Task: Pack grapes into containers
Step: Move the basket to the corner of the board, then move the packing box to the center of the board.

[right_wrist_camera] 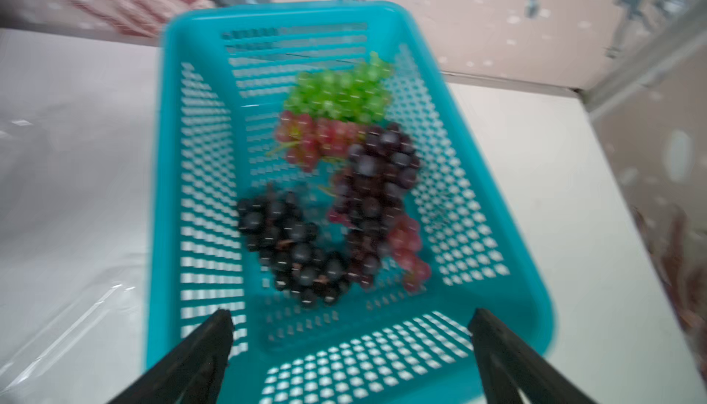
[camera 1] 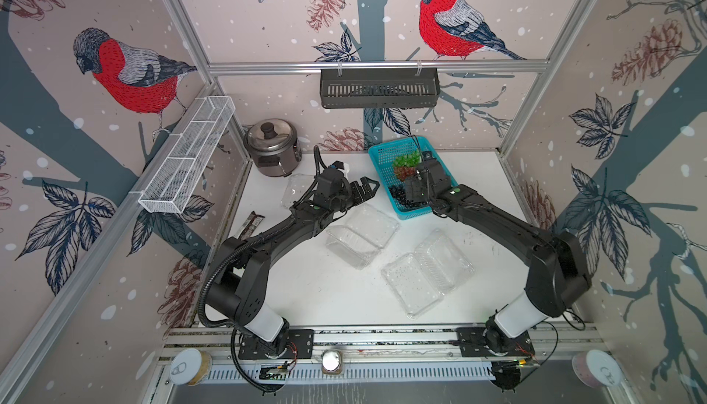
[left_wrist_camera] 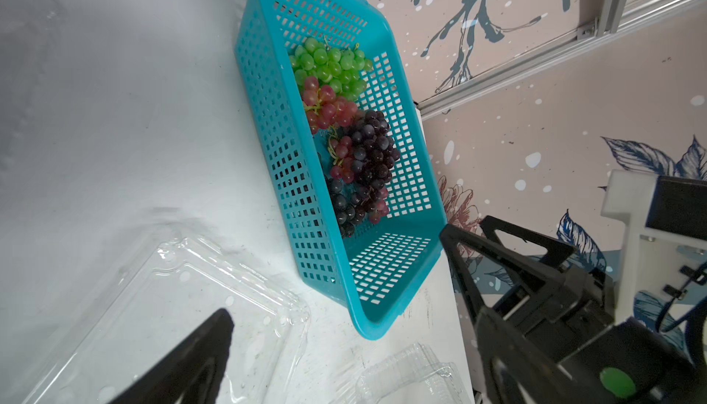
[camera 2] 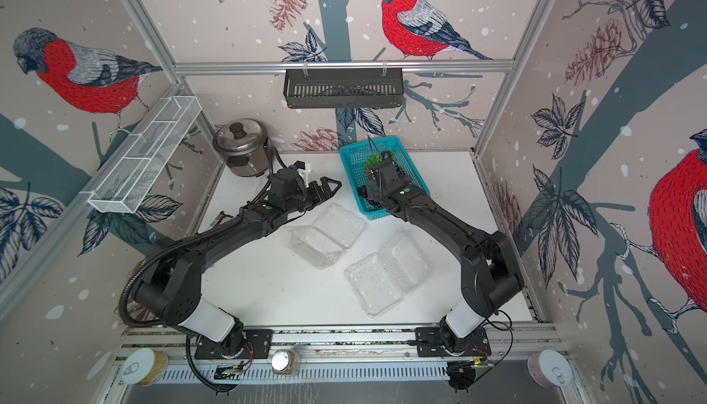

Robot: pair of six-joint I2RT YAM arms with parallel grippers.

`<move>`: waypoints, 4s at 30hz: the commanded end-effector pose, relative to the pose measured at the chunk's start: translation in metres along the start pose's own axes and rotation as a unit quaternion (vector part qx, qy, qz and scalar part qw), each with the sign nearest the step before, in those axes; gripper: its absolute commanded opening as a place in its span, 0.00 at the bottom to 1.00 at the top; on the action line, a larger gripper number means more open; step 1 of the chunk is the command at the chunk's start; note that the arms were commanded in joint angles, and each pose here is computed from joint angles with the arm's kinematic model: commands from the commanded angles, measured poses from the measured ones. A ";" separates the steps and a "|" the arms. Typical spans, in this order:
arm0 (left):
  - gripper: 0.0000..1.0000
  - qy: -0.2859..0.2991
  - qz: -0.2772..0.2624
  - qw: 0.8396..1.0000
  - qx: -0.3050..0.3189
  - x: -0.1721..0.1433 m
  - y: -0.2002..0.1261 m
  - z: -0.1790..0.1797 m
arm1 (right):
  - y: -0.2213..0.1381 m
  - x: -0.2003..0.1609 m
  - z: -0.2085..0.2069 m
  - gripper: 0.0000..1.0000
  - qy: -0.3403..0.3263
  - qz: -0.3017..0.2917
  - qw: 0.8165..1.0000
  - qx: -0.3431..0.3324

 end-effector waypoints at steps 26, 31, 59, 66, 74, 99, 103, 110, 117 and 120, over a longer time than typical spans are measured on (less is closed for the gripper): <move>0.98 -0.050 -0.018 0.998 -0.027 -0.004 -0.022 0.018 | 0.093 -0.004 0.018 0.10 -0.048 0.048 0.997 -0.033; 0.98 -0.044 -0.004 0.999 -0.032 -0.006 -0.008 0.010 | 0.085 0.004 -0.033 0.06 -0.034 0.037 0.998 -0.046; 0.98 -0.008 0.067 0.998 0.004 0.019 0.036 -0.013 | 0.094 0.032 -0.126 0.78 -0.058 0.029 0.991 -0.121; 0.98 0.043 0.087 0.993 0.061 0.028 0.020 -0.020 | 0.048 0.055 -0.101 1.00 0.020 -0.015 0.997 -0.076; 0.98 0.107 0.119 0.967 0.200 0.031 -0.027 -0.021 | 0.011 0.027 -0.034 1.00 0.091 0.013 0.993 0.072; 0.98 0.013 0.111 0.993 -0.042 -0.022 -0.048 -0.042 | -0.075 -0.074 -0.044 0.87 -0.004 0.121 0.987 -0.106; 0.98 0.023 0.111 0.992 -0.058 -0.024 -0.054 -0.045 | -0.085 -0.077 -0.046 0.74 0.005 0.137 0.986 -0.096; 0.98 0.043 0.117 0.990 -0.060 -0.027 -0.060 -0.045 | -0.082 -0.112 -0.049 0.72 -0.014 0.178 0.977 -0.115; 0.98 0.019 0.100 0.993 -0.065 -0.032 -0.053 -0.038 | -0.073 -0.114 -0.069 0.67 -0.006 0.162 0.974 -0.157; 0.98 0.017 0.101 0.993 -0.065 -0.030 -0.048 -0.038 | -0.063 -0.112 -0.080 0.59 0.011 0.172 0.973 -0.152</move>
Point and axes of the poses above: each gripper's point midway between its finger pads, its own y axis out along the fingers, its own z axis along the line the jaws close on, x = y × z, the point moved 10 cm from there along -y, back along the fingers, and after that the axes turned 13 degrees about y, right-handed, at the moved point
